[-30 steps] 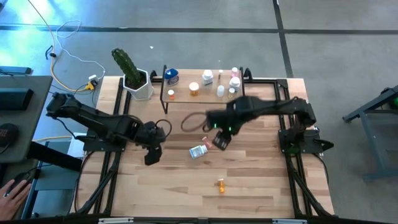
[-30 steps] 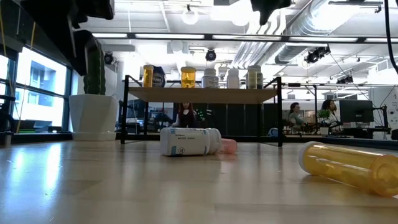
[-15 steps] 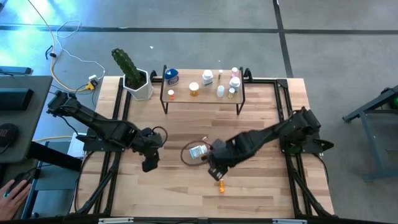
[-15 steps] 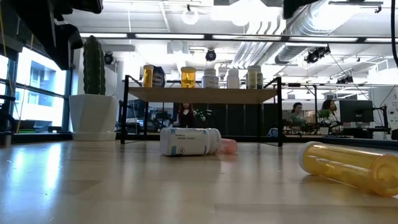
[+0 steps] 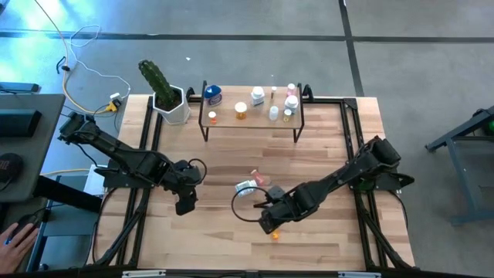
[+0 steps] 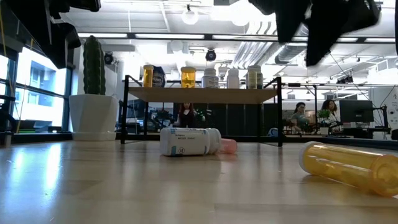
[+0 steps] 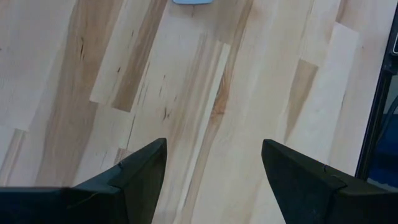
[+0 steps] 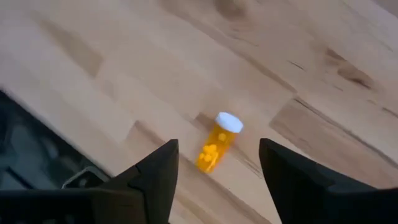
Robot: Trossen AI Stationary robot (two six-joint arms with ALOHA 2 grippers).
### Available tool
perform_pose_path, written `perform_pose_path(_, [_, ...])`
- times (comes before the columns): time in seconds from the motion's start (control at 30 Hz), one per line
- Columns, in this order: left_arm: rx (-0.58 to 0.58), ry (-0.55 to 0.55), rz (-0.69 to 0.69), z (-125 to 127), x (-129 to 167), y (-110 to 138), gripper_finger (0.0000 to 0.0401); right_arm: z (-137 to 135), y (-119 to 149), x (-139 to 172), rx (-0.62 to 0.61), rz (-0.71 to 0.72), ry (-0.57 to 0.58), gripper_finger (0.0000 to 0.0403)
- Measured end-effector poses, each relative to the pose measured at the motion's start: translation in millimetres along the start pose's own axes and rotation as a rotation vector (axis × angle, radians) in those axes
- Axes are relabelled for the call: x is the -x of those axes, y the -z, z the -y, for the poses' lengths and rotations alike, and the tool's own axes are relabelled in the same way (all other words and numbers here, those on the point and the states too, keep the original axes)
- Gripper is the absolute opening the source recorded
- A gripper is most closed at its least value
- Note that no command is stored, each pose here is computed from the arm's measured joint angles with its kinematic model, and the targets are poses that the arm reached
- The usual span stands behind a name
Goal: Pick and place medicine bottles onto shelf by color
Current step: Put the orange pill bottle on the shelf
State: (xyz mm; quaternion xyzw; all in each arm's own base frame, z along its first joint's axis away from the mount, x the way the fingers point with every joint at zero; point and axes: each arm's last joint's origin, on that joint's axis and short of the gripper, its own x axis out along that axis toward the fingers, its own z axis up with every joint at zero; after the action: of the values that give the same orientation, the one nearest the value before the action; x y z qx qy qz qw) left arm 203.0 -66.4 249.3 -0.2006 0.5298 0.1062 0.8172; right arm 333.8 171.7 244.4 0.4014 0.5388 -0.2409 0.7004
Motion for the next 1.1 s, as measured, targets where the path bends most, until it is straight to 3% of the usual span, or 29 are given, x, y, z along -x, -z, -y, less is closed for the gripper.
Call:
perform_pose_path(0.17, [0.0, 0.0, 0.001, 0, 0, 0, 0.0254, 5, 1, -16, -0.107, 0.003, -0.025, 0.0223])
perform_pose_path(0.6, [0.001, -0.016, 0.017, 0, 0, -1, 0.0254, 18, 7, -51, -0.22, -0.047, -0.089, 0.022])
perform_pose_path(1.1, [0.001, -0.017, 0.022, 0, 0, -1, 0.0254, 25, 12, -90, -0.224, -0.135, -0.028, 0.0219])
